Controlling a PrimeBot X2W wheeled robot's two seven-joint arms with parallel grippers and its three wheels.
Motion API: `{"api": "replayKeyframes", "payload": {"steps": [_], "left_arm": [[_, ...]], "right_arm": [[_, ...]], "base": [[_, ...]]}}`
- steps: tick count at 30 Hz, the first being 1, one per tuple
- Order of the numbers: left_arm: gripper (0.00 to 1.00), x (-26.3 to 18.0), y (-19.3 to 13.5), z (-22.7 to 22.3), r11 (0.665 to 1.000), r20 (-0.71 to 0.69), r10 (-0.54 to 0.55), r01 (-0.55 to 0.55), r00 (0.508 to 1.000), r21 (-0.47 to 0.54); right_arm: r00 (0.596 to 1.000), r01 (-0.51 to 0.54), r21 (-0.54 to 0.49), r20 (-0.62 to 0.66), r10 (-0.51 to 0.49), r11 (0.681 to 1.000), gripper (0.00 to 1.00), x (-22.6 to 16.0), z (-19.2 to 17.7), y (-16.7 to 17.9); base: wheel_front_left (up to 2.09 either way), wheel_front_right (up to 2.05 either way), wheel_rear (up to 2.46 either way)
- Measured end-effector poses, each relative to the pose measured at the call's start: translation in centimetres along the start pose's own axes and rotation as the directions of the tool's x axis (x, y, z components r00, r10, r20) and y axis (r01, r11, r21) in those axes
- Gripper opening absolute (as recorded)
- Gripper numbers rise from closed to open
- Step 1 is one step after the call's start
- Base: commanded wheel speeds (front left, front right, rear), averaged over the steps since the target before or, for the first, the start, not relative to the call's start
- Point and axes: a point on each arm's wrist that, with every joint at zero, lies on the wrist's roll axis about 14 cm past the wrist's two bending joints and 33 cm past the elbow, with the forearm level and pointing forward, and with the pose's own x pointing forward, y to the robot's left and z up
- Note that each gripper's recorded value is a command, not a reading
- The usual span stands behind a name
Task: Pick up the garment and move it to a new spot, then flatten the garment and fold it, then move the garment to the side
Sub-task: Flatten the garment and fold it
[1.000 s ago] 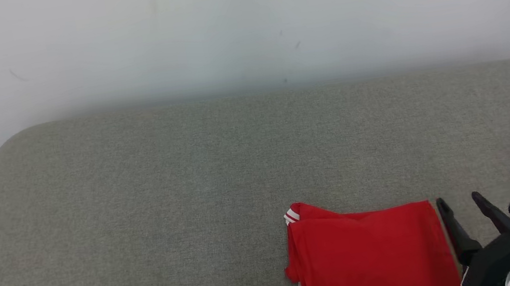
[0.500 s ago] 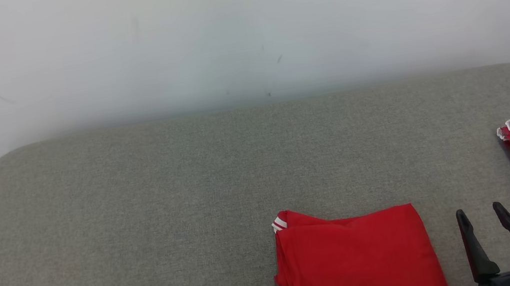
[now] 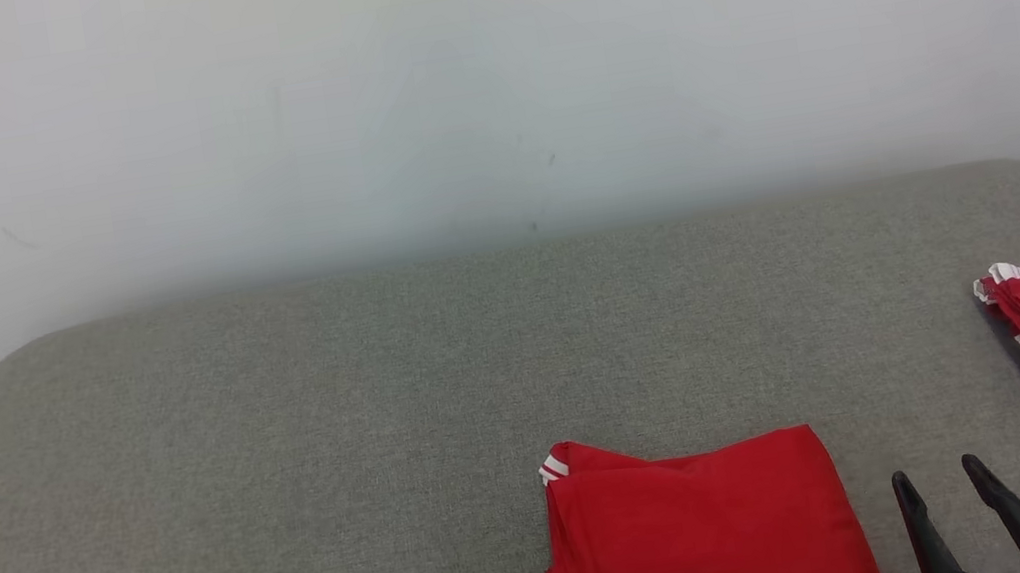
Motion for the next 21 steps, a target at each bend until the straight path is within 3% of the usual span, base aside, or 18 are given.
{"api": "replayKeyframes", "payload": {"steps": [21], "left_arm": [[1.0, -0.8, 0.2, -1.4, 1.0, -0.044, 0.008, -0.007, 0.999, 0.011]], "right_arm": [[0.999, 0.002, 0.027, -0.036, -0.001, 1.0, 1.0, -0.9, -1.8, 1.2]], "base": [[0.0, 0.0, 0.0]]}}
